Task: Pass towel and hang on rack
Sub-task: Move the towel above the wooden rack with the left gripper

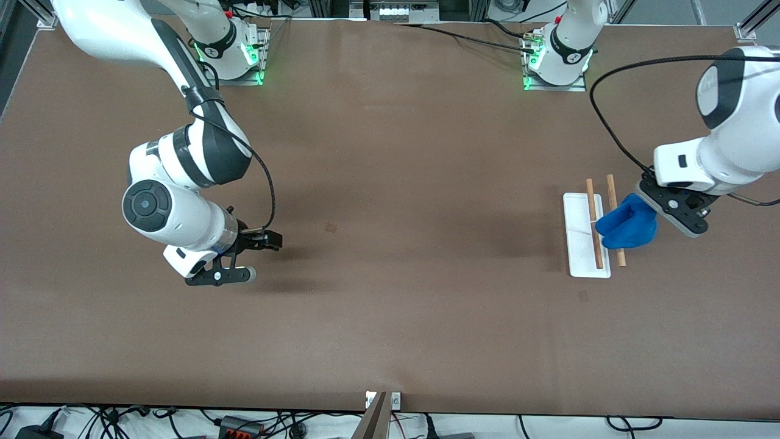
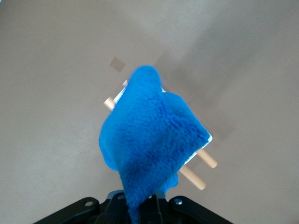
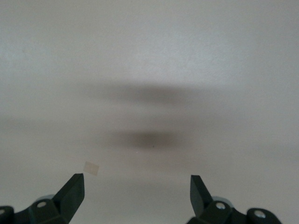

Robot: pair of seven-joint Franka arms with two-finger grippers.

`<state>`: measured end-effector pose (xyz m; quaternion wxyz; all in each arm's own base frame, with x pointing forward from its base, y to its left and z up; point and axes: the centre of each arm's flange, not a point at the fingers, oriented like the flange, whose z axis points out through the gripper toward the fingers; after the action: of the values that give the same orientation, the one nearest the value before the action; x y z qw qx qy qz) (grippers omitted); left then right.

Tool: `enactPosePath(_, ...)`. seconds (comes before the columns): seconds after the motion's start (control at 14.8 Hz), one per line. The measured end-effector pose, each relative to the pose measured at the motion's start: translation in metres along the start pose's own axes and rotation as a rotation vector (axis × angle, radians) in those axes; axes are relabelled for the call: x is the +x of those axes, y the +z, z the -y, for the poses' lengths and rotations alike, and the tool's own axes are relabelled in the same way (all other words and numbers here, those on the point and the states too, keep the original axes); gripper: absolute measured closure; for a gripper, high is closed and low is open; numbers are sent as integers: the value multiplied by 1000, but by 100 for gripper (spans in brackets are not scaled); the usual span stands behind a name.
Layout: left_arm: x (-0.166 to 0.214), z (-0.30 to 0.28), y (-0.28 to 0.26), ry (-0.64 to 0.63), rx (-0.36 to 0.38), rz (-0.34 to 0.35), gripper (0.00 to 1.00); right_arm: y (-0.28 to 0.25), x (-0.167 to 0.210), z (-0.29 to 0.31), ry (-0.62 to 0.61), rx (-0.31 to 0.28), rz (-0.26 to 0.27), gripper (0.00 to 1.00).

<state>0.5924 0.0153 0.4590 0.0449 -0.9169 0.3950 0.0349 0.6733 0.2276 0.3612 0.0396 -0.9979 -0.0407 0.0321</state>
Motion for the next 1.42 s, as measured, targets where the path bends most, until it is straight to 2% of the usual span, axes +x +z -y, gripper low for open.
enactPosePath(0.4, -15, 16, 20, -31, -14, 25, 96, 5, -10, 35, -52, -3, 10, 0)
enactPosePath(0.88, -16, -3, 32, -374, -112, 109, 96, 5, -12, 33, -50, -9, 24, 0)
enactPosePath(1.15, -12, -14, 35, -522, -171, 127, 96, -27, -7, 1, -4, -15, -9, 0)
enactPosePath(1.42, -11, -18, 41, -603, -210, 132, 96, -51, -3, -60, 77, -21, -4, 0)
